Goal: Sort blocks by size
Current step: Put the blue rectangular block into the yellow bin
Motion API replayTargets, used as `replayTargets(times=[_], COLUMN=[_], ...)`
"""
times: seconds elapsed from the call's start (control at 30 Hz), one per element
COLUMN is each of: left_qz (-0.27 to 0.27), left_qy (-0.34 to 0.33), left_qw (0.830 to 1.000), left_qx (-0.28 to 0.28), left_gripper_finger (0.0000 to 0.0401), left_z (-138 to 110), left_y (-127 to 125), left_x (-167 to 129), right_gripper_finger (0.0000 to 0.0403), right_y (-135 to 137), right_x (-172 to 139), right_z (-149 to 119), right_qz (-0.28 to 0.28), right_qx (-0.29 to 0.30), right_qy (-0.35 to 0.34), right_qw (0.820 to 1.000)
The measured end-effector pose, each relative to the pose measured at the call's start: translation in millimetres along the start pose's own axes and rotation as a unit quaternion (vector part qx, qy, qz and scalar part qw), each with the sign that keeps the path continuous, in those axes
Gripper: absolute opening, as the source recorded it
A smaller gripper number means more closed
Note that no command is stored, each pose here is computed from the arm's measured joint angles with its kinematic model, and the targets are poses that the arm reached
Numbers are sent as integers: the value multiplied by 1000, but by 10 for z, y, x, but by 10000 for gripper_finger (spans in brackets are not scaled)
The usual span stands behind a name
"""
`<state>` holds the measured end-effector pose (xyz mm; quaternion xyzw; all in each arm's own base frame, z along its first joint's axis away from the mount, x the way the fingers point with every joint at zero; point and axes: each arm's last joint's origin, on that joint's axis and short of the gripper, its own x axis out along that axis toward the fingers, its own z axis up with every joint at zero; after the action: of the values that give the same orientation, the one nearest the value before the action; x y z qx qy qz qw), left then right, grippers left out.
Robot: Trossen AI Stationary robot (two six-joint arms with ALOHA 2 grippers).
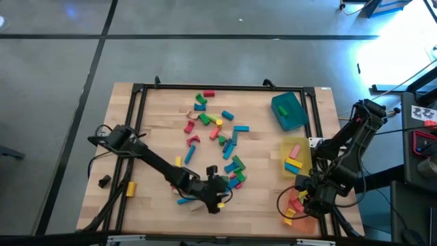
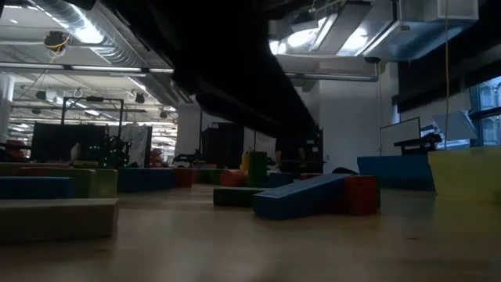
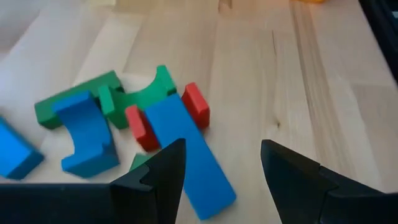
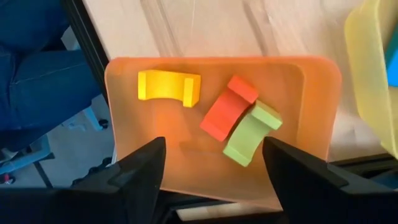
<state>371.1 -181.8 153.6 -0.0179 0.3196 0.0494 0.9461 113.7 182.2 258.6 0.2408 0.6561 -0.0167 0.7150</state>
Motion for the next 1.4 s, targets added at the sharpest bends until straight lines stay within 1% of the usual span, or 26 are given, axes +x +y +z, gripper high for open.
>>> replayTargets(times=[0.07,0.23,0.4,0.53,0.83,1.13,1.2,1.27,1.37,1.4], left_qz=[11,43,65,69,78,88,88,89,92,92], left_qy=[-2,36,40,41,55,60,60,60,61,61], left_qw=[1000,998,996,995,993,991,991,991,990,990], left_qx=[-1,-6,-41,-59,-68,-76,-77,-78,-83,-84], left_gripper_finger=[194,194,194,194,194,193,184,165,126,119], left_z=[2,-76,-103,-129,-278,-320,-317,-314,-310,-308], left_y=[-54,-126,-124,-132,-140,-120,-113,-102,-85,-81], left_x=[47,112,94,108,242,282,286,291,299,301], right_gripper_finger=[269,269,269,269,269,269,269,269,269,269], right_y=[-1,-4,-4,-4,-5,-4,-5,-3,14,25], right_x=[0,0,0,0,0,0,0,-1,-5,-8], right_z=[5,16,16,16,16,20,26,34,60,74], right_qz=[-2,-5,-5,-5,-6,-7,-9,-10,-11,-11], right_qx=[0,0,-1,-1,-2,-2,-4,-16,-53,-69], right_qy=[-10,-27,-27,-28,-28,-35,-46,-58,-99,-120], right_qw=[1000,1000,1000,1000,1000,999,999,998,994,990])
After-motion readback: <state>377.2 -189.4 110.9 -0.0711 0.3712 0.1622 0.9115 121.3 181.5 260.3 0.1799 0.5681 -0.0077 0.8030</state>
